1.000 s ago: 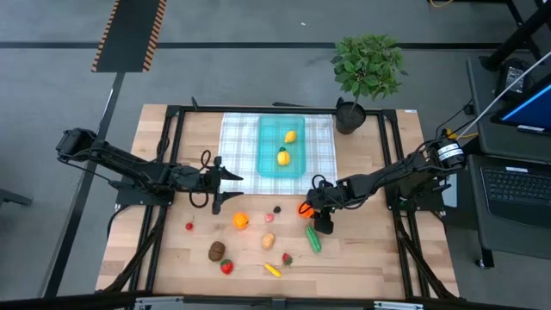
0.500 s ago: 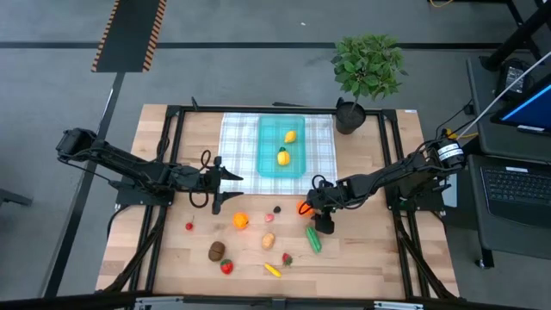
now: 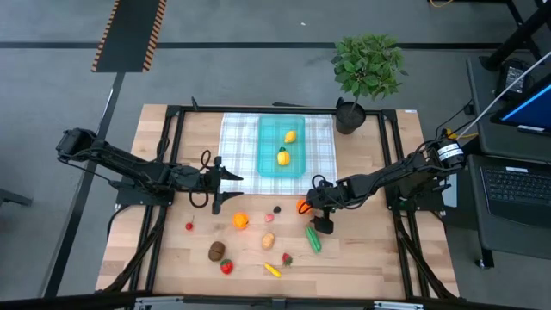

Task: Pick and placing Produce into tupperware
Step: Put the orange pumpkin into the green bin

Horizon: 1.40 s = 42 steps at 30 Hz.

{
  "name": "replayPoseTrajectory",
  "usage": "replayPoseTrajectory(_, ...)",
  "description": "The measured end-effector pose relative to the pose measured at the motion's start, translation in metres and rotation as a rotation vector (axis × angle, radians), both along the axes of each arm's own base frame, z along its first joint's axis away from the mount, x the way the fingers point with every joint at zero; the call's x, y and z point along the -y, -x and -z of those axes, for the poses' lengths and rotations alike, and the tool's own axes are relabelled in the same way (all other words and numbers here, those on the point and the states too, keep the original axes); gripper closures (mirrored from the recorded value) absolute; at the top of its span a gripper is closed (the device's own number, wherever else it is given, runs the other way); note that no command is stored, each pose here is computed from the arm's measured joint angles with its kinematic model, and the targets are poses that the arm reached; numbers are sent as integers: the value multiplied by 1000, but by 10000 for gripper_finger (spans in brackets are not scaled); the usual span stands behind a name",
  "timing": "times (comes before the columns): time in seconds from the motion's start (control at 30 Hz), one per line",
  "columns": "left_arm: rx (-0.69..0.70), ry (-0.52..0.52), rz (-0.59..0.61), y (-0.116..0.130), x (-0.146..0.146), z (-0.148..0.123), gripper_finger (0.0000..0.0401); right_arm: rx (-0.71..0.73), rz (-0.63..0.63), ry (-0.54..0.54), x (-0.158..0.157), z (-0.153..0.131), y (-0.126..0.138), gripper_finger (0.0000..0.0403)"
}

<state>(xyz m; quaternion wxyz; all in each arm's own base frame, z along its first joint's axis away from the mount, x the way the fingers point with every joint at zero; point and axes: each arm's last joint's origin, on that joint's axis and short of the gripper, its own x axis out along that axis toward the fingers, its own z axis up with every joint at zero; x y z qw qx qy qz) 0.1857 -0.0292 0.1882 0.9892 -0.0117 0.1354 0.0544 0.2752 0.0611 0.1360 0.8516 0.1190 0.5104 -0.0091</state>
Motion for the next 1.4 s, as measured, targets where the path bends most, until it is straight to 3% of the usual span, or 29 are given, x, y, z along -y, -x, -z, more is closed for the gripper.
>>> replayPoseTrajectory(0.3,0,0,0,0,0,0,183,-71,74,166,7,4,8,36)
replayPoseTrajectory(0.7,0,0,0,0,0,0,183,-59,-190,296,3,4,8,36)
replayPoseTrajectory(0.87,0,0,0,0,0,0,178,-54,-180,290,3,4,8,36)
replayPoseTrajectory(1.13,0,0,0,0,0,0,183,-106,67,163,6,5,11,36)
replayPoseTrajectory(1.4,0,0,0,0,0,0,180,-143,214,15,4,5,13,36)
